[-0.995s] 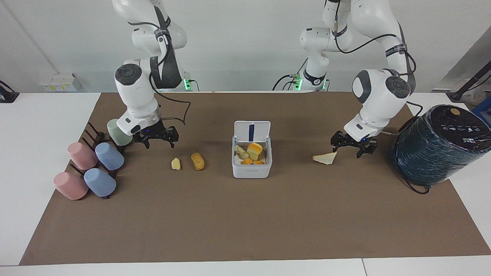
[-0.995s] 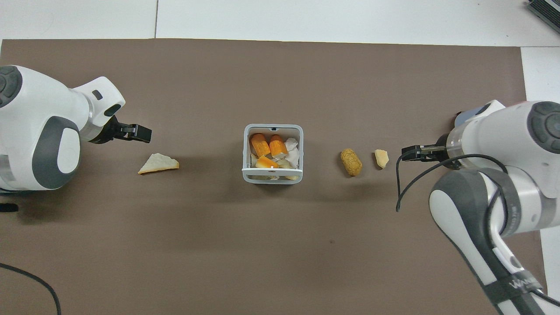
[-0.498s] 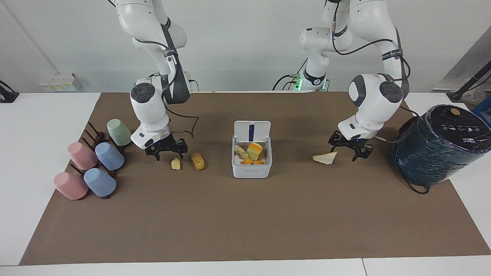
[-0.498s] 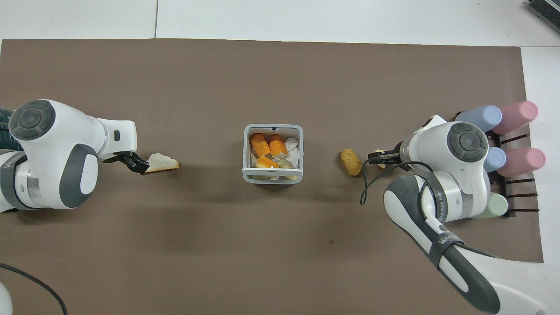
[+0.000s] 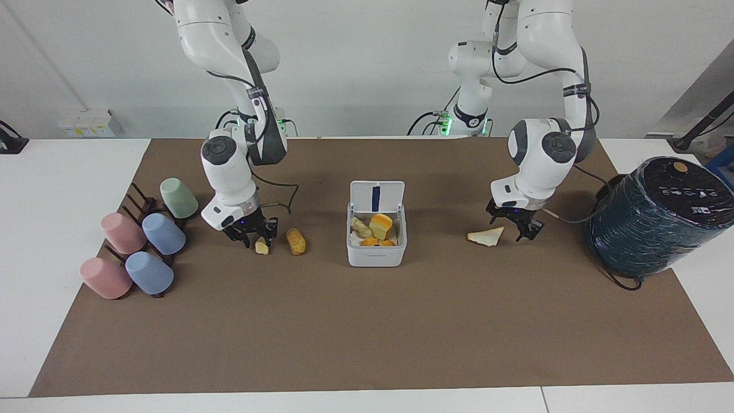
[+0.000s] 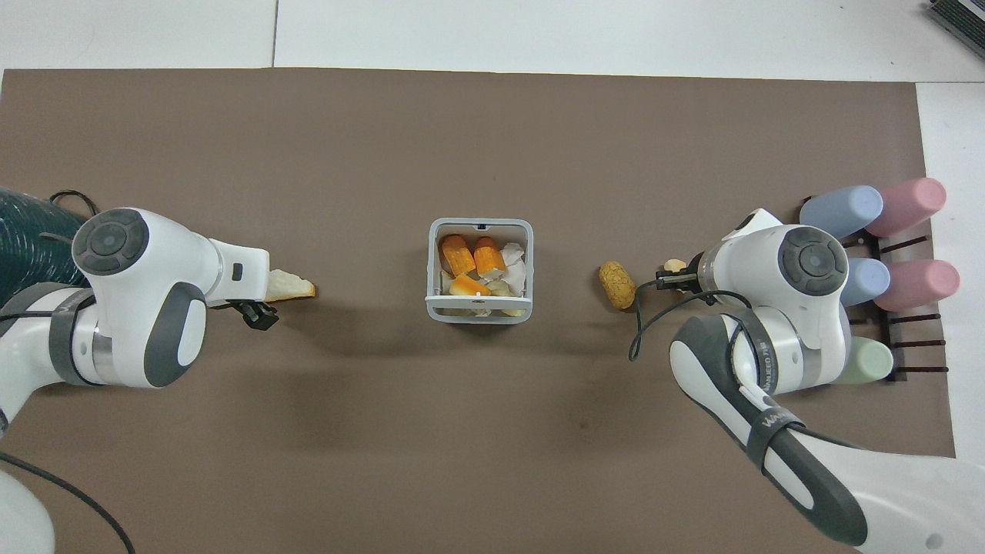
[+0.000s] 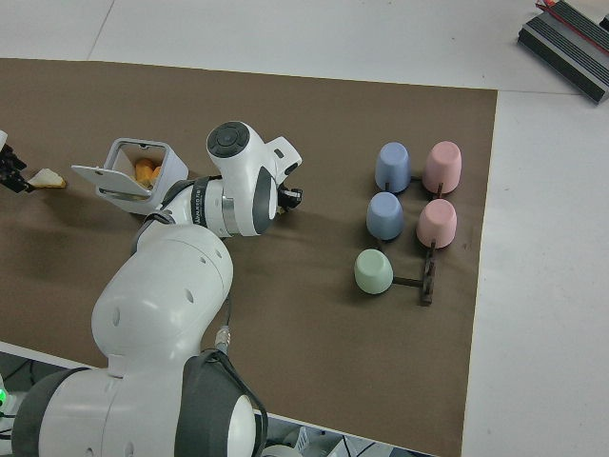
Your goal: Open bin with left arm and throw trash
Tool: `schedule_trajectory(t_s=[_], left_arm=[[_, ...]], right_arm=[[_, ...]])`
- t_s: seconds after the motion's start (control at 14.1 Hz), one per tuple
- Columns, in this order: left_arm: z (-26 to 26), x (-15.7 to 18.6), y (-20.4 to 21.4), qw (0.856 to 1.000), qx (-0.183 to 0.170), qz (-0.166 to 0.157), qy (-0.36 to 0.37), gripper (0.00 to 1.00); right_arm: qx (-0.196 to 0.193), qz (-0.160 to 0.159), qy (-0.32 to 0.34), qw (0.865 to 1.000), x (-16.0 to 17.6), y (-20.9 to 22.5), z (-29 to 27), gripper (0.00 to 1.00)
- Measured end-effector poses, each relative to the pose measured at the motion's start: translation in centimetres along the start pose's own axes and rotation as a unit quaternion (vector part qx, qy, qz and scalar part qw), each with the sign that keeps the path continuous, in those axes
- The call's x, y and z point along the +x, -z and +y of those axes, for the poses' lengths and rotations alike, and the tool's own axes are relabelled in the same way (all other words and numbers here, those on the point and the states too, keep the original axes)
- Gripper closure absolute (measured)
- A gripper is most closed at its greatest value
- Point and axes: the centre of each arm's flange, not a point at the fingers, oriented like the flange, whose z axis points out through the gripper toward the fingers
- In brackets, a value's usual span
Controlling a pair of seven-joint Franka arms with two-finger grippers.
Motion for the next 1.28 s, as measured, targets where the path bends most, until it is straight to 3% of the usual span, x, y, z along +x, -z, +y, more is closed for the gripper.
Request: schedule_trajectory(t_s=[0.14, 0.28, 0.36, 0.43, 0.57, 0.71, 0.85, 1.07, 1.21, 1.28], left_arm=[[0.3, 0.0, -0.8, 1.0, -0.002, -0.003, -0.004, 0.22], [0.6, 0.3, -1.4, 1.0, -0.002, -0.003, -0.008, 0.32], [0.7, 0.4, -1.4, 1.0, -0.002, -0.003, -0.008, 0.32], [0.5, 0.4, -1.3, 1.0, 0.001, -0.002, -0.008, 0.4], [0.3, 0.3, -1.0, 1.0, 0.004, 0.0, -0.008, 0.66], [0.3, 0.3, -1.1, 1.0, 0.004, 0.0, -0.008, 0.79], [0.3, 0.3, -1.1, 1.0, 0.004, 0.0, -0.007, 0.79], [0.1, 0.2, -0.9, 1.0, 0.002, -0.002, -0.005, 0.79], [-0.9, -0.1, 0.0, 1.0, -0.005, -0.011, 0.003, 0.82], [-1.6, 0.1, 1.0, 1.0, -0.007, -0.013, 0.007, 0.88]], right_arm=[[0.001, 0.009, -0.006, 1.0, 0.9, 2.5, -0.7, 0.92], [0.003, 0.017, -0.009, 1.0, 2.3, 6.9, -3.4, 0.93], [0.007, 0.026, -0.015, 1.0, 2.9, 9.1, -5.6, 0.93], [0.013, 0.036, -0.022, 0.999, 3.2, 10.8, -8.2, 0.93], [0.03, 0.053, -0.032, 0.998, 2.8, 12.8, -13.7, 0.93], [0.067, 0.064, -0.042, 0.995, 2.1, 13.2, -18.1, 0.93], [0.102, 0.061, -0.05, 0.992, 1.4, 13.0, -21.4, 0.93], [0.109, 0.054, -0.049, 0.991, 0.4, 12.6, -23.7, 0.92], [0.108, 0.049, -0.044, 0.992, 0.0, 12.4, -24.3, 0.87], [0.108, 0.048, -0.044, 0.992, -0.1, 12.4, -24.4, 0.8]])
